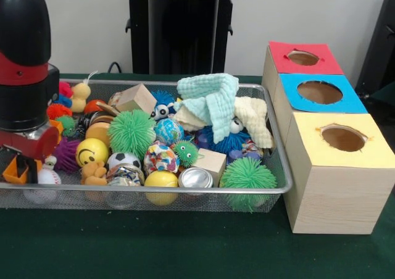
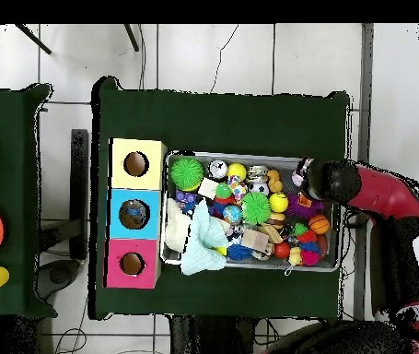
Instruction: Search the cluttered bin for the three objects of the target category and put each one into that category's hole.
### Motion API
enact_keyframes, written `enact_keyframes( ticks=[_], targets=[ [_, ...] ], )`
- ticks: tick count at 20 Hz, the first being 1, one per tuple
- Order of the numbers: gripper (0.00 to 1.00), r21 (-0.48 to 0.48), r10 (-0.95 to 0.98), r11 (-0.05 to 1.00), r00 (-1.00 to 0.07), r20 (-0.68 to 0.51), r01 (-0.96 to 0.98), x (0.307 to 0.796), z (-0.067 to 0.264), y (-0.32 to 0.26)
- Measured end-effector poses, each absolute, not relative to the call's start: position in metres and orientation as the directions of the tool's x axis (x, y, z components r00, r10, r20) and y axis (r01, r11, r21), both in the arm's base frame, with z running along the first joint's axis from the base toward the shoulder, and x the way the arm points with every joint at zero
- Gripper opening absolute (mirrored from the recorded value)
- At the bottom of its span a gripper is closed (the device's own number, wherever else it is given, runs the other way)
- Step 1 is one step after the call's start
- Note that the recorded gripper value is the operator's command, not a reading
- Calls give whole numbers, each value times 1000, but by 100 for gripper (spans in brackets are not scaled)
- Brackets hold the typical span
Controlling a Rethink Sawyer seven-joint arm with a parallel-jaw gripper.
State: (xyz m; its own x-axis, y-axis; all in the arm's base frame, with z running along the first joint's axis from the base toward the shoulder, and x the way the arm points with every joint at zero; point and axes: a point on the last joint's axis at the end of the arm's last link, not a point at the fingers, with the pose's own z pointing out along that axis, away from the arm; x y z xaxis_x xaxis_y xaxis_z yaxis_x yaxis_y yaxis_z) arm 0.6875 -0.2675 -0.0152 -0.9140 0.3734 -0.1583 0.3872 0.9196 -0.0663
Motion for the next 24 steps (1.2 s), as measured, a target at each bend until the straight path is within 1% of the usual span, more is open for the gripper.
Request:
enact_keyframes(
  ticks=[4, 8, 18, 19, 24],
  targets=[
    [0, -83, 348, 928, -925, -153, 362, 690, -14, -254],
    [0, -90, 306, 943, -942, -140, 319, 693, -14, -223],
    [0, -68, 253, 963, -961, -113, 261, 696, -26, -168],
    [100, -61, 246, 965, -963, -113, 253, 694, -37, -161],
    [100, -62, 247, 965, -962, -119, 255, 690, -44, -163]
  ],
)
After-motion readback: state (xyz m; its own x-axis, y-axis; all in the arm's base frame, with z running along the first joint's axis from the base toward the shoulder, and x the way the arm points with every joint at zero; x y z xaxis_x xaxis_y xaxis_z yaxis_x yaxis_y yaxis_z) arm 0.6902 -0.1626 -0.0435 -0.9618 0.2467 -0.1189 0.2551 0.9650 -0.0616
